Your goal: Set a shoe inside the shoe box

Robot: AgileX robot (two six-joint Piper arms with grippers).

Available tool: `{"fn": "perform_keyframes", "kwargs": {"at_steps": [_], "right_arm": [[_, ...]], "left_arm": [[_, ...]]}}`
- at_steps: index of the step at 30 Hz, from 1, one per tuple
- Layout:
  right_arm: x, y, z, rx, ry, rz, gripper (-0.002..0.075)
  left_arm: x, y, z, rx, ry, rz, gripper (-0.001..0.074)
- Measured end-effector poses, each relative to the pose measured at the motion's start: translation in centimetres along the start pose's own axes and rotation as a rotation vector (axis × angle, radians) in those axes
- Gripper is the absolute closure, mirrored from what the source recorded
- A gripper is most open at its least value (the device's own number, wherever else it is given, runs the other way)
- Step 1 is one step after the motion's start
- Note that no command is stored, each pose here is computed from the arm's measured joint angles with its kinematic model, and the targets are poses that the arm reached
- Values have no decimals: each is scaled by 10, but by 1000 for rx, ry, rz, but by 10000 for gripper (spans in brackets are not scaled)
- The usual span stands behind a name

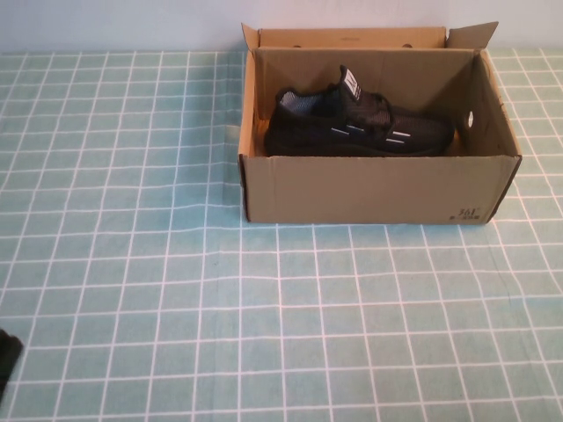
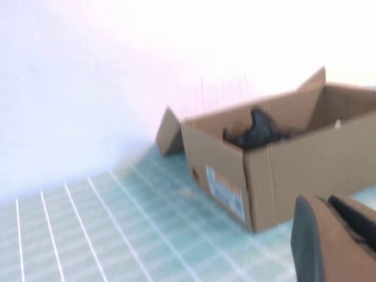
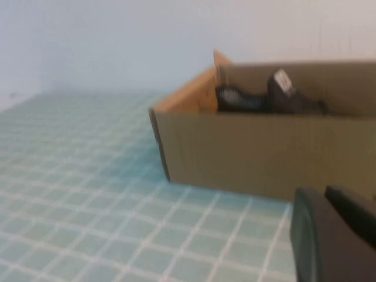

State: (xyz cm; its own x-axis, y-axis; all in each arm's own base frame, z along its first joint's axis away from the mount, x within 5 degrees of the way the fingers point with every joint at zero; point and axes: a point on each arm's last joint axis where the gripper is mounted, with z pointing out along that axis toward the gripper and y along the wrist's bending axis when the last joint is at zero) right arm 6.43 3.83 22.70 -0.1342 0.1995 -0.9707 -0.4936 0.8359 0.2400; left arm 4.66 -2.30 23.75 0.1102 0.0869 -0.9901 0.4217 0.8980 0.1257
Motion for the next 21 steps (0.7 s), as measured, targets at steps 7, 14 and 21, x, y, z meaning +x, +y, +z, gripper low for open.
{"fn": "perform_keyframes", "kwargs": {"at_steps": [7, 14, 21], "right_arm": [[34, -8, -1, 30, 126, 0, 726], [45, -11, -3, 54, 243, 0, 726], [46, -11, -3, 56, 249, 0, 726]], "left_arm": [[37, -4, 4, 12, 105, 20, 738], [45, -5, 4, 17, 135, 22, 738], [46, -6, 3, 21, 151, 26, 738]]}}
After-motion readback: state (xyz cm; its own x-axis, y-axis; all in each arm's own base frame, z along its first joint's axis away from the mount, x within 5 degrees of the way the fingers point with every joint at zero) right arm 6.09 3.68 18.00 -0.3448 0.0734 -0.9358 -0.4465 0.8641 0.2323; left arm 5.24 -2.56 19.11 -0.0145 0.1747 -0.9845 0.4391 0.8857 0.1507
